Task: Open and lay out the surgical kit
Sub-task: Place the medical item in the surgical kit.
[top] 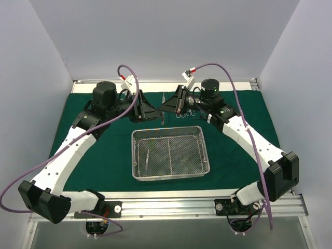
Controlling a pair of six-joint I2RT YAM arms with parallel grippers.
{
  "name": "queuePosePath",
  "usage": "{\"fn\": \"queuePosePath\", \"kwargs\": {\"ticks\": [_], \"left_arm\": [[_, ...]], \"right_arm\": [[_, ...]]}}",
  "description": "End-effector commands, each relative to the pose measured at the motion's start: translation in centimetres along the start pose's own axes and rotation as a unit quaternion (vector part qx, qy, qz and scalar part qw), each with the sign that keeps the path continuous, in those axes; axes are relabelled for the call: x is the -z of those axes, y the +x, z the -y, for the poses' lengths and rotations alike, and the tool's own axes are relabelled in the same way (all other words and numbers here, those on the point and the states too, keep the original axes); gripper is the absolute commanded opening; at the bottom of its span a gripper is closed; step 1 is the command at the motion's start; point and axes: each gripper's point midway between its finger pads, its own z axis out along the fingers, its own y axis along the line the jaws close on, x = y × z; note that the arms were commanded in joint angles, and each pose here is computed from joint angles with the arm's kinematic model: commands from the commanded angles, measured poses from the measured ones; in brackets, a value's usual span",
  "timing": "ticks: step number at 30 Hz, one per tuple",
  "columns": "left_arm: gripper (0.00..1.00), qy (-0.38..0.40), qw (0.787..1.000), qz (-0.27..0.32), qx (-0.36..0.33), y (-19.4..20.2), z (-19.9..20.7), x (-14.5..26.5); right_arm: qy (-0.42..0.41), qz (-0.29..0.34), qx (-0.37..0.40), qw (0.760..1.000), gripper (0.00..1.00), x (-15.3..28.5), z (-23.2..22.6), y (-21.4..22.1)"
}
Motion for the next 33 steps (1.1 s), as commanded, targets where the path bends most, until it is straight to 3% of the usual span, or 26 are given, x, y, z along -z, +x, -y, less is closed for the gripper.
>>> {"fn": "queuePosePath", "kwargs": {"ticks": [1, 9, 13, 14, 15, 17, 19, 20, 21, 24, 27, 32, 33], "left_arm": [[0.62, 0.044, 0.998, 0.018, -0.030, -0.7, 2.5, -0.3], [0.56, 0.051, 0.998, 0.005, -0.034, -0.4, 3.1, -1.3], [0.32, 0.055, 0.998, 0.000, -0.035, -0.3, 3.3, -1.5], [0.17, 0.049, 0.998, -0.004, -0.031, -0.2, 3.1, -1.5], [0.10, 0.049, 0.998, -0.007, -0.029, -0.1, 3.0, -1.5], [0.02, 0.053, 0.998, -0.008, -0.026, -0.2, 3.3, -1.6], [0.02, 0.062, 0.998, -0.008, -0.019, -0.3, 3.9, -1.3], [0.02, 0.065, 0.998, -0.009, -0.016, -0.2, 4.2, -1.1], [0.02, 0.068, 0.998, -0.009, -0.013, -0.2, 4.5, -0.8], [0.02, 0.078, 0.997, -0.013, 0.018, 0.2, 5.2, 0.4], [0.02, 0.098, 0.992, -0.027, 0.076, 1.2, 5.8, 1.8], [0.02, 0.154, 0.973, -0.037, 0.165, 2.5, 8.3, 6.0], [0.02, 0.161, 0.965, -0.045, 0.204, 3.2, 8.7, 6.9]], "right_arm": [[-0.067, 0.059, 0.026, 0.996, 0.00, 1.3, -5.2, -2.9], [-0.086, 0.071, 0.021, 0.994, 0.00, 1.7, -7.2, -3.0], [-0.090, 0.072, 0.021, 0.993, 0.00, 1.9, -7.7, -2.8], [-0.091, 0.072, 0.022, 0.993, 0.00, 2.0, -7.9, -2.9], [-0.092, 0.071, 0.021, 0.993, 0.00, 2.1, -8.1, -2.9], [-0.096, 0.072, 0.023, 0.992, 0.00, 2.2, -8.6, -2.9], [-0.092, 0.070, 0.038, 0.993, 0.00, 2.2, -8.6, -2.9], [-0.074, 0.058, 0.034, 0.995, 0.04, 2.2, -7.9, -2.5], [-0.066, 0.059, 0.047, 0.995, 0.28, 2.3, -8.1, -2.7], [0.009, 0.053, 0.110, 0.992, 0.56, 3.2, -6.2, -3.2], [0.110, 0.067, 0.201, 0.971, 0.66, 5.1, -4.1, -4.7], [0.195, 0.082, 0.349, 0.913, 0.65, 7.8, -2.2, -6.7], [0.202, 0.070, 0.407, 0.888, 0.63, 8.3, -1.9, -6.8]]}}
